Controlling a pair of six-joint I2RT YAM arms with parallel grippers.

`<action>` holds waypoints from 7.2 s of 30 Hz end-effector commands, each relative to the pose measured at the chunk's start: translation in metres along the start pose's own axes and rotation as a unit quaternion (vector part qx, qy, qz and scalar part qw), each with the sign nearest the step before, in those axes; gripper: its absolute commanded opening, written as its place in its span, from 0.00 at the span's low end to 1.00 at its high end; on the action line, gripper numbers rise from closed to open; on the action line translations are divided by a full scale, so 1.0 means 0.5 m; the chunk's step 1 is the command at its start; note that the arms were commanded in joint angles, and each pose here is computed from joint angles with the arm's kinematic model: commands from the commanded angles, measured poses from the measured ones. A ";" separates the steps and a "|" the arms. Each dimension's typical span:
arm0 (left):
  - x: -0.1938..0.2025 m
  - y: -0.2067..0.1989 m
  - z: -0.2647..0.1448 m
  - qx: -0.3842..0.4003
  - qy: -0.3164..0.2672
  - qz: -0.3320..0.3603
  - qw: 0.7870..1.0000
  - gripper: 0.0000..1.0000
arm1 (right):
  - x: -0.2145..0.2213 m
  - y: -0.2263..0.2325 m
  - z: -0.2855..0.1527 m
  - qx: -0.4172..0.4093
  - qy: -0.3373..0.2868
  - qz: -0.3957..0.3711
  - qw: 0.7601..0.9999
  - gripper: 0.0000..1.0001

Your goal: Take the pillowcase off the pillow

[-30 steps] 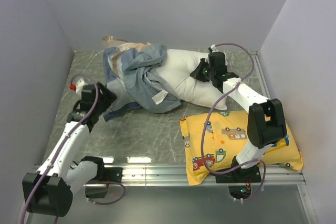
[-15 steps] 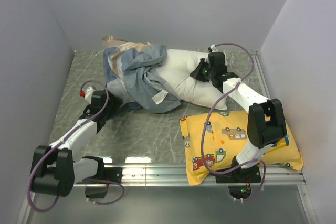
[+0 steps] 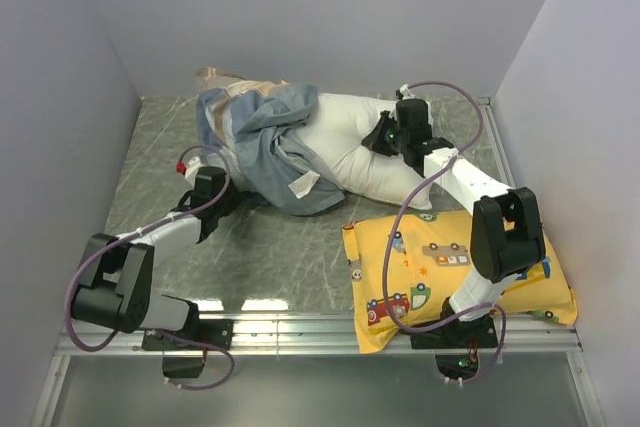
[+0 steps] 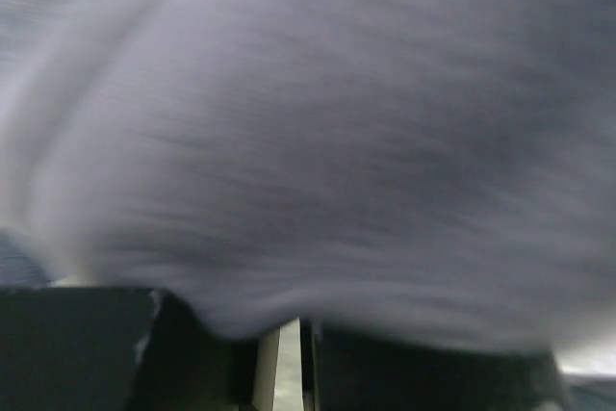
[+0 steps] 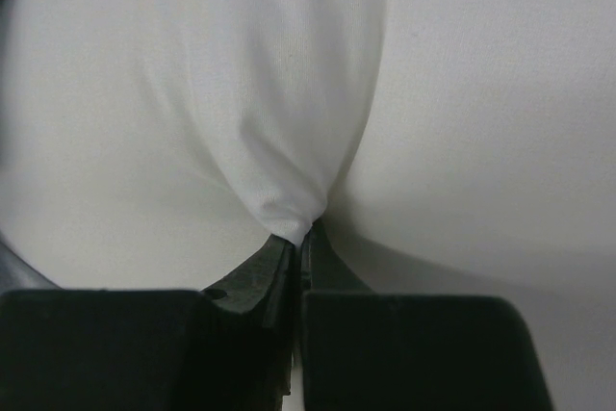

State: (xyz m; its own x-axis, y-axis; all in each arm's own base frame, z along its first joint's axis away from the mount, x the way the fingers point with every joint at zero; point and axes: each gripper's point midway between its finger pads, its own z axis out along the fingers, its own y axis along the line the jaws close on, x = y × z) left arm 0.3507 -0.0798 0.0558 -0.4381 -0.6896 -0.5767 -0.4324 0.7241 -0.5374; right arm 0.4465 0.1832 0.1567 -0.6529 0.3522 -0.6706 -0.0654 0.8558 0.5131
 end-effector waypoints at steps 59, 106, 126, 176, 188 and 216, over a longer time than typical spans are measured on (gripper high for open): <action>-0.180 0.010 -0.097 -0.133 -0.134 -0.050 0.981 0.00 | -0.058 -0.096 -0.035 0.075 -0.012 0.007 0.997 0.00; -0.036 -0.204 -0.116 -0.023 -0.092 0.107 0.990 0.00 | -0.090 -0.118 -0.068 0.096 -0.029 0.002 0.995 0.00; -0.324 0.066 -0.164 -0.051 -0.142 -0.153 0.977 0.00 | -0.116 -0.082 -0.102 0.075 -0.051 -0.032 0.995 0.17; -0.542 -0.232 -0.394 0.086 -0.205 0.015 0.975 0.26 | -0.153 0.313 -0.166 0.068 -0.146 -0.310 0.937 0.00; -0.440 -0.312 -0.352 0.159 -0.146 0.085 0.973 0.85 | 0.017 0.181 0.130 0.040 0.001 -0.207 0.977 0.00; -0.044 -0.241 -0.124 0.077 -0.026 0.064 0.995 0.19 | -0.074 0.189 -0.078 0.029 -0.053 -0.224 0.973 0.75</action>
State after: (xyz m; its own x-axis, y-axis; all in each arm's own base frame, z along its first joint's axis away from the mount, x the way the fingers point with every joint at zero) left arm 0.3497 -0.1607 0.1548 -0.5231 -0.5570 -0.6451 -0.2217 0.8198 -0.5280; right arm 0.4653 0.2530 0.2404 -0.4665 0.0267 -0.8841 -0.2646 0.9495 0.1683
